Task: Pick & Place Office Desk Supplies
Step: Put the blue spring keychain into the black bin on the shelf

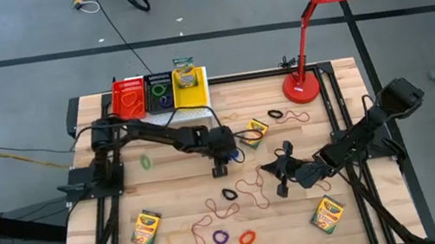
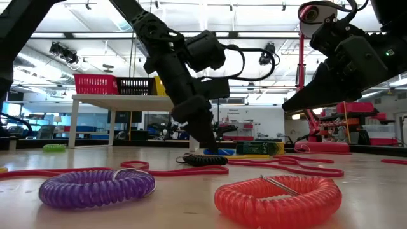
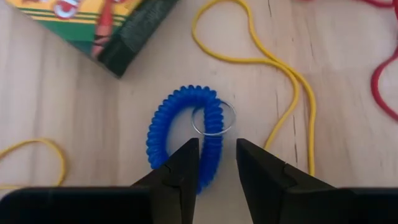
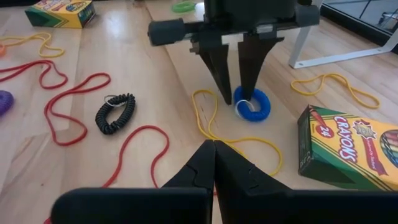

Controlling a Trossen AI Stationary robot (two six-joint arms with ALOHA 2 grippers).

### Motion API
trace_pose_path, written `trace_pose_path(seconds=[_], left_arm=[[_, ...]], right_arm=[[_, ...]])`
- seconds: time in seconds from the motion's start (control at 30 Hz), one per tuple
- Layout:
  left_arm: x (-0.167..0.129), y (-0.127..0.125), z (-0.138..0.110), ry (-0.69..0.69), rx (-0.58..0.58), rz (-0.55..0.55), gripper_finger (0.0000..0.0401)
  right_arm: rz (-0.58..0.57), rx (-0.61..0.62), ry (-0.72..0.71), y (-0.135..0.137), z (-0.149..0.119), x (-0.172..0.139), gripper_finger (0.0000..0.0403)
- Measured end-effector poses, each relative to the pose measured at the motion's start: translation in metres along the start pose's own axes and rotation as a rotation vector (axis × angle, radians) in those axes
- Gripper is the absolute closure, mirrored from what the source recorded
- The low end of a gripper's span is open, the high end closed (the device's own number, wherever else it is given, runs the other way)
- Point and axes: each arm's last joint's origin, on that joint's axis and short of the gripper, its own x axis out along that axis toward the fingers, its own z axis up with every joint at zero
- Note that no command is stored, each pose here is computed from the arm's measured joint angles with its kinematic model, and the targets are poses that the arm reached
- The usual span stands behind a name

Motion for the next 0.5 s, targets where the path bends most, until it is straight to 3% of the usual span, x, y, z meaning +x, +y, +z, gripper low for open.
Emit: trace_pose_path(seconds=[0.23,0.37,0.5], left_arm=[[0.009,-0.002,-0.004,0.026,0.003,-0.003,0.0294],[-0.002,-0.007,-0.002,0.048,0.022,0.000,0.0338],[-0.033,-0.016,0.000,0.103,0.049,0.035,0.0385]], right_arm=[[0.000,0.000,0.000,0.000,0.000,0.000,0.0394],[0.000,0.000,0.000,0.000,0.000,0.000,0.0394],[0.000,-0.002,0.002,0.000,0.000,0.000,0.0394]])
